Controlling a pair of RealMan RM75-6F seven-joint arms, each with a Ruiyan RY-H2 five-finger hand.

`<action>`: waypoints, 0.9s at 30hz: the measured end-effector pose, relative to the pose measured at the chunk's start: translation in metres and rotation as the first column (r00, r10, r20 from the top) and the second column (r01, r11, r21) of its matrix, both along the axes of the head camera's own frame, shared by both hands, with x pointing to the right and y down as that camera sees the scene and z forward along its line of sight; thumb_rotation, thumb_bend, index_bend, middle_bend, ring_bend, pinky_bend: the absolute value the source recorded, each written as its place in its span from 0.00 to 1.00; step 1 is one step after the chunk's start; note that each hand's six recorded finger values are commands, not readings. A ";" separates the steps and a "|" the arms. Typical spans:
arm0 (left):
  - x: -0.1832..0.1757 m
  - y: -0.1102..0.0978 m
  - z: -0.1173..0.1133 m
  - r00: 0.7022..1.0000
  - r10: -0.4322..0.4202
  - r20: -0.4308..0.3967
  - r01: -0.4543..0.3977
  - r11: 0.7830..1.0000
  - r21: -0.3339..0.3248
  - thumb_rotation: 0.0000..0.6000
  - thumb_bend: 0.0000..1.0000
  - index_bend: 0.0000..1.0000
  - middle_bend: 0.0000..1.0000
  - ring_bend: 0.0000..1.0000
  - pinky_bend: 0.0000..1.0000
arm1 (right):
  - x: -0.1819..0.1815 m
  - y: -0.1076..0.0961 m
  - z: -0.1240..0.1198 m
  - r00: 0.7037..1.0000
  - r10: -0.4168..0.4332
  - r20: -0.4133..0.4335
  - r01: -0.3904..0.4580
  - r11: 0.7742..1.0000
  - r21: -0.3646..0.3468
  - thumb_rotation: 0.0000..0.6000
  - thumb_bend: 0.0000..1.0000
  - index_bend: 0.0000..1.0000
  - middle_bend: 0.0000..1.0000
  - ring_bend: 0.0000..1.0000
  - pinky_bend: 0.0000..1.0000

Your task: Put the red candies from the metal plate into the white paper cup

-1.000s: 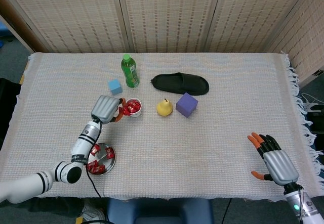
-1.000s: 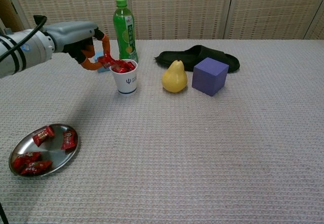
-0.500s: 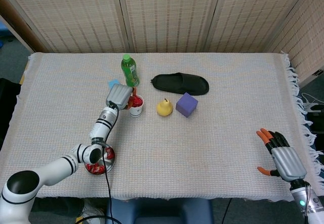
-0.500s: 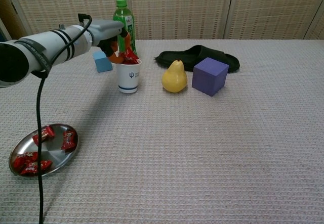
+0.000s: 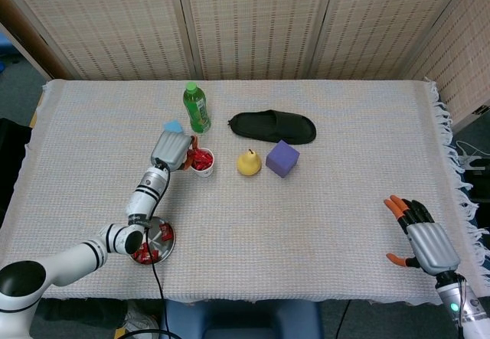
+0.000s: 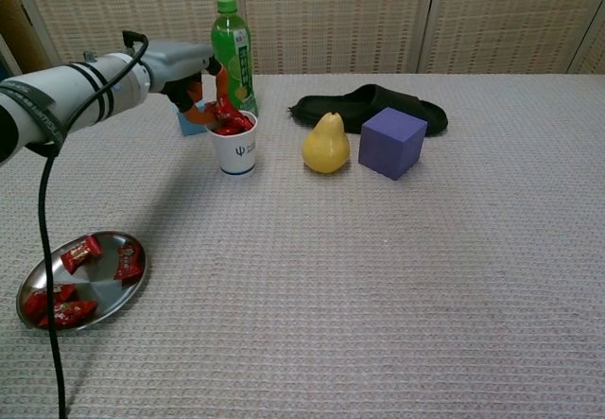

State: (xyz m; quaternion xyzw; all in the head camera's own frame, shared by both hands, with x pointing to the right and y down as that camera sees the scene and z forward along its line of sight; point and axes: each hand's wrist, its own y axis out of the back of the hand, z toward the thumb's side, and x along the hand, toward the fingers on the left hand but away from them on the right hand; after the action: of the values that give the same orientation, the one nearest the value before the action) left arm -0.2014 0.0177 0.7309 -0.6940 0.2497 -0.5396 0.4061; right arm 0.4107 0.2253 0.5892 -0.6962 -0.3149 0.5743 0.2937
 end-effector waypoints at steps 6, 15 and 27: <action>-0.003 0.010 0.002 0.999 0.018 0.027 -0.018 1.000 -0.006 1.00 0.38 0.42 0.99 1.00 1.00 | -0.002 0.001 -0.004 1.000 -0.007 0.008 0.006 1.000 0.015 1.00 0.05 0.00 0.00 0.00 0.00; -0.005 0.016 -0.002 0.999 0.011 0.032 -0.011 1.000 0.009 1.00 0.38 0.25 0.99 1.00 1.00 | -0.003 0.003 -0.007 1.000 -0.012 0.017 0.012 1.000 0.017 1.00 0.05 0.00 0.00 0.00 0.00; 0.003 0.020 -0.012 1.000 0.019 0.009 -0.020 0.999 0.038 1.00 0.38 0.21 0.99 1.00 1.00 | -0.004 0.004 -0.008 1.000 -0.018 0.020 0.018 1.000 0.019 1.00 0.05 0.00 0.00 0.00 0.00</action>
State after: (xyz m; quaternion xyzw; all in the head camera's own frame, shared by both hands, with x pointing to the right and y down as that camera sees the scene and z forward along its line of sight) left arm -0.1983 0.0372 0.7190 -0.6863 0.2515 -0.5336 0.4255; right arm 0.4063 0.2296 0.5815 -0.7021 -0.3171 0.5615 0.3021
